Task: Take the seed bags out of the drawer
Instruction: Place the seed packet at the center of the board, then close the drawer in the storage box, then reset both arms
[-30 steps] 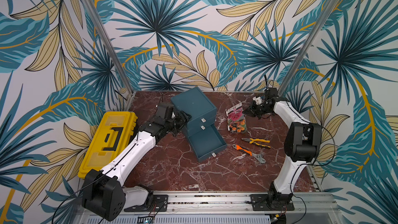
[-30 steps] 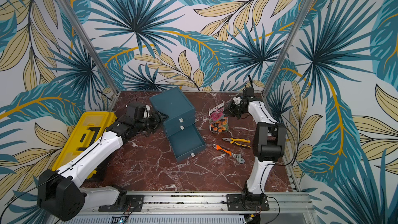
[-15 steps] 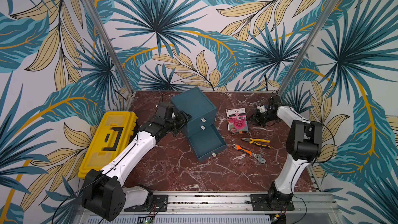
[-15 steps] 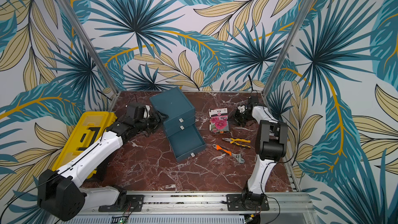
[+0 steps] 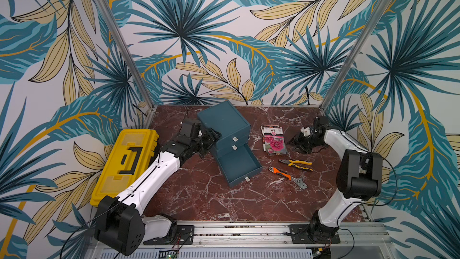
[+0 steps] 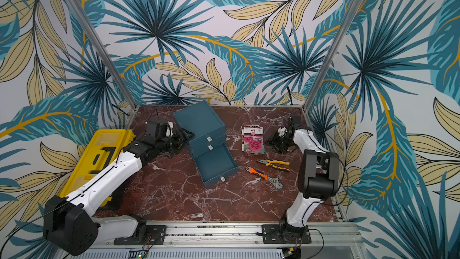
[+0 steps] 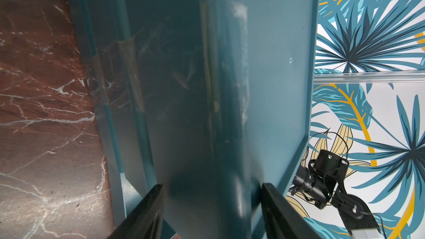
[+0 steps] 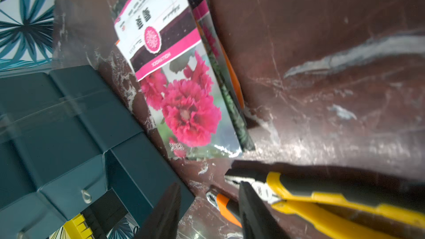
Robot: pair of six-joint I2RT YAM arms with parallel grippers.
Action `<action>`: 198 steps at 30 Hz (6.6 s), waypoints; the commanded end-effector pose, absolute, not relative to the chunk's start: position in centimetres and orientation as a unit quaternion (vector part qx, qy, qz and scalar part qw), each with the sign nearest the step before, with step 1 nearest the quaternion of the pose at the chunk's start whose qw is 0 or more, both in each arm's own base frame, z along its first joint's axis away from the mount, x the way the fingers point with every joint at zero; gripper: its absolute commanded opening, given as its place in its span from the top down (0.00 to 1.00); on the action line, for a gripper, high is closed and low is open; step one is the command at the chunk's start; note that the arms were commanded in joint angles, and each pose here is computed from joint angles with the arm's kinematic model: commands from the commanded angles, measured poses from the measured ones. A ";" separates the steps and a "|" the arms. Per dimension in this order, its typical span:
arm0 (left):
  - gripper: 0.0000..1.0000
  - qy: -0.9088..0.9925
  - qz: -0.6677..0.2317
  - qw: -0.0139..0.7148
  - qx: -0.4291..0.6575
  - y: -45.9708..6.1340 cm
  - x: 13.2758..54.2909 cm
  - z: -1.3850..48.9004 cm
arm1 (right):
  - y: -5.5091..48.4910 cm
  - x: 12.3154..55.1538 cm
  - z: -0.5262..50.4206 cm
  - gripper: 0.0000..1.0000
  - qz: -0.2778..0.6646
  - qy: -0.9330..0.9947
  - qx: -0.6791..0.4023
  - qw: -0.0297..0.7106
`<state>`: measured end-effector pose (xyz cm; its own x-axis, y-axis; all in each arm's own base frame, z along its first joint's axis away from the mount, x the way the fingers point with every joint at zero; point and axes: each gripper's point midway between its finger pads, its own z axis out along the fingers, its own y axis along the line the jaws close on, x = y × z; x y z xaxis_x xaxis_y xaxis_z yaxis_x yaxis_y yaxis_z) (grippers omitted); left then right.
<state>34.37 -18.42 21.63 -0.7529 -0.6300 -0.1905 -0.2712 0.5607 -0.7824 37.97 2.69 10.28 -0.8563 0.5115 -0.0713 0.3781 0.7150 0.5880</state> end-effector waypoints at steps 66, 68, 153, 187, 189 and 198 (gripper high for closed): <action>0.35 0.883 -0.341 0.182 -0.266 -17.8 31.8 18.2 | 25.9 34.4 5.6 1.00 0.464 0.827 0.304 0.090; 0.35 0.883 -0.341 0.183 -0.267 -17.8 31.8 18.3 | 26.2 35.2 5.9 1.00 0.466 0.824 0.308 0.096; 0.00 0.727 0.066 0.660 -0.178 1.9 26.1 22.9 | 0.8 27.8 25.5 0.03 -0.140 0.796 0.100 0.581; 0.00 0.738 0.091 0.664 -0.081 3.0 37.7 12.8 | -2.3 38.6 12.5 0.01 -0.114 0.782 0.099 0.604; 0.00 0.739 0.095 0.662 -0.084 3.3 38.4 12.7 | -2.4 39.3 11.6 0.00 -0.108 0.781 0.093 0.608; 0.00 0.767 0.079 0.629 -0.099 4.2 39.7 12.0 | -3.0 39.4 11.2 0.00 -0.093 0.793 0.105 0.593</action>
